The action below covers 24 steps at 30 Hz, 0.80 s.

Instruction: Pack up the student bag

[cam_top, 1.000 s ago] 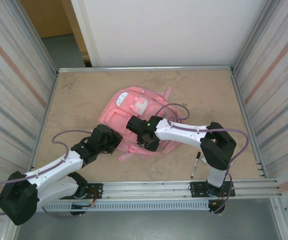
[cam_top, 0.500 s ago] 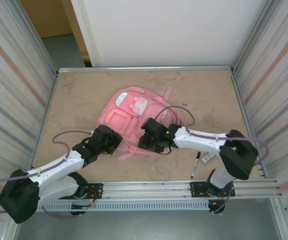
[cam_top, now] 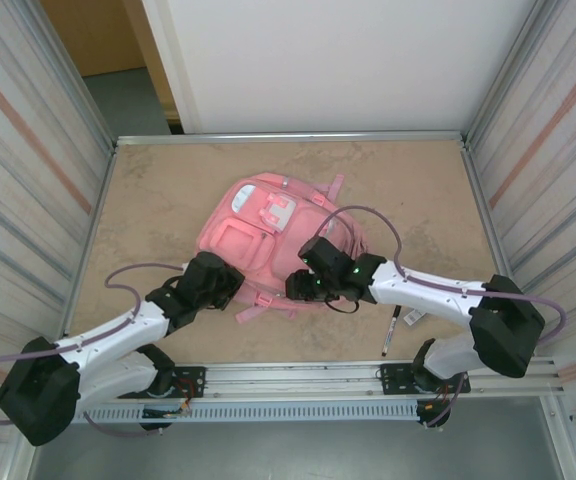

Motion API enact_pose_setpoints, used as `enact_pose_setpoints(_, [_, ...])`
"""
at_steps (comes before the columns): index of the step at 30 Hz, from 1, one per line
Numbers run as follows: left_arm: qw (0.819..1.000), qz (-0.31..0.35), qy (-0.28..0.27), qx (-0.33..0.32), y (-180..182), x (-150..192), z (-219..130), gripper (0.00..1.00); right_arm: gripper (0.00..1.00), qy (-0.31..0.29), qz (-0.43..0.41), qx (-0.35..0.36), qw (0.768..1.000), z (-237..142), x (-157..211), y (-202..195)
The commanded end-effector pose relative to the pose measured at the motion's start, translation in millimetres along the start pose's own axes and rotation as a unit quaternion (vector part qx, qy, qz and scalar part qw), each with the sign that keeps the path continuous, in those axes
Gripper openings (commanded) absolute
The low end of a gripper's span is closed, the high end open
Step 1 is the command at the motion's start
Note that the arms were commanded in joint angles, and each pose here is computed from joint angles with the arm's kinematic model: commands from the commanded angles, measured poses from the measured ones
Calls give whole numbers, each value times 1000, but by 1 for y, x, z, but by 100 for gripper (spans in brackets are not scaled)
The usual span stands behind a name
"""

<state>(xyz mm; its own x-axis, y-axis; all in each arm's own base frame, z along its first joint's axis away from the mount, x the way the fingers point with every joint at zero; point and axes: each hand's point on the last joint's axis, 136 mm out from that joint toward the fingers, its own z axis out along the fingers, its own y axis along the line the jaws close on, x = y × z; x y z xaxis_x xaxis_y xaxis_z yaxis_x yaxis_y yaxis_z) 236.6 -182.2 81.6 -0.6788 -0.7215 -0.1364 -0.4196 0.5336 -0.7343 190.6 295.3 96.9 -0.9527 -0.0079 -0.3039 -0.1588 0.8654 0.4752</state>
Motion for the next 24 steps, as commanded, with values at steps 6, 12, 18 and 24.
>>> enact_pose_setpoints(6, [1000, -2, 12, -14, 2, 7, 5, 0, 47, -65, 74, 5, 995, -2, -10, 4])
enact_pose_setpoints(12, [1000, 2, 15, -8, 0, 9, 5, 0, 48, -55, 95, 11, 994, -2, -1, 12])
enact_pose_setpoints(18, [1000, -11, 7, 5, 0, 6, -2, 0, 53, -41, 106, 34, 993, 17, 5, 8])
enact_pose_setpoints(24, [1000, -8, -1, 10, -4, 3, -13, 0, 50, -87, 76, 42, 992, 25, -13, 5])
